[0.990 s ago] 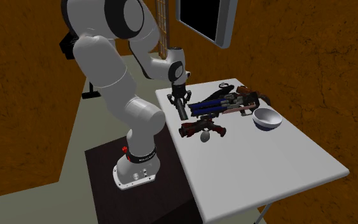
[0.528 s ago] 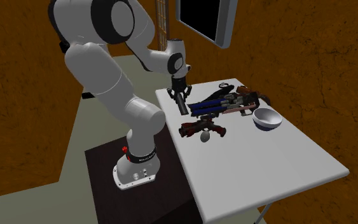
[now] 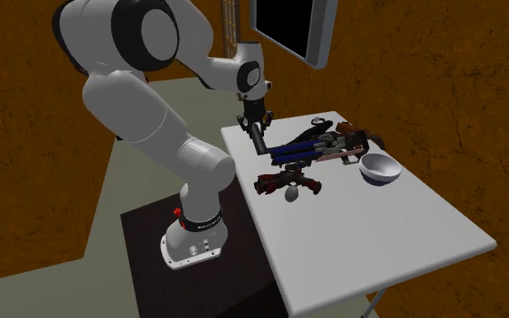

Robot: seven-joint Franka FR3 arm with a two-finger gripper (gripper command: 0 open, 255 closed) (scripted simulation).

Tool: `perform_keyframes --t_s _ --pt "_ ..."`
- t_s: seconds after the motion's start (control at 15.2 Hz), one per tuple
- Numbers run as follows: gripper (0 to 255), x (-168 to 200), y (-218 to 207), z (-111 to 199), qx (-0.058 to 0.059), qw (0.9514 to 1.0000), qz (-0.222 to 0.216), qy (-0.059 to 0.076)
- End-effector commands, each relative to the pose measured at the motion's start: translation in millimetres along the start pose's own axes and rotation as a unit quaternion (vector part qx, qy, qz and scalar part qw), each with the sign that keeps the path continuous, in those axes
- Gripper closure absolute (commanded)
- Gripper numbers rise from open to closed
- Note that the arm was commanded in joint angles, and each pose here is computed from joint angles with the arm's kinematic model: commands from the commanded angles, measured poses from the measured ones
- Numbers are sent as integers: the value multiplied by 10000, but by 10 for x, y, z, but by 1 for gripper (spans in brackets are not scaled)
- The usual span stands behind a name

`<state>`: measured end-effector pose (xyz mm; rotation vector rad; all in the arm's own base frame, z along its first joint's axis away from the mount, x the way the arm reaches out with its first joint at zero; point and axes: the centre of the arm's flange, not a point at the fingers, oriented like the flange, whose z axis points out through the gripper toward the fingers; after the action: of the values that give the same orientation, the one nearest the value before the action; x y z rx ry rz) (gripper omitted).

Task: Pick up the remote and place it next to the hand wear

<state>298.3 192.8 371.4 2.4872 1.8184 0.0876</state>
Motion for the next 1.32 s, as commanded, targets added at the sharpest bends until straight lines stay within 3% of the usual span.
perform_keyframes --t_s 0.0,0.33,1.25 --pt "255 -1 5 -108 1 10000 0 -2" --pt "255 2 24 -342 1 10000 0 -2" --pt "255 1065 1529 -208 1 10000 0 -2"
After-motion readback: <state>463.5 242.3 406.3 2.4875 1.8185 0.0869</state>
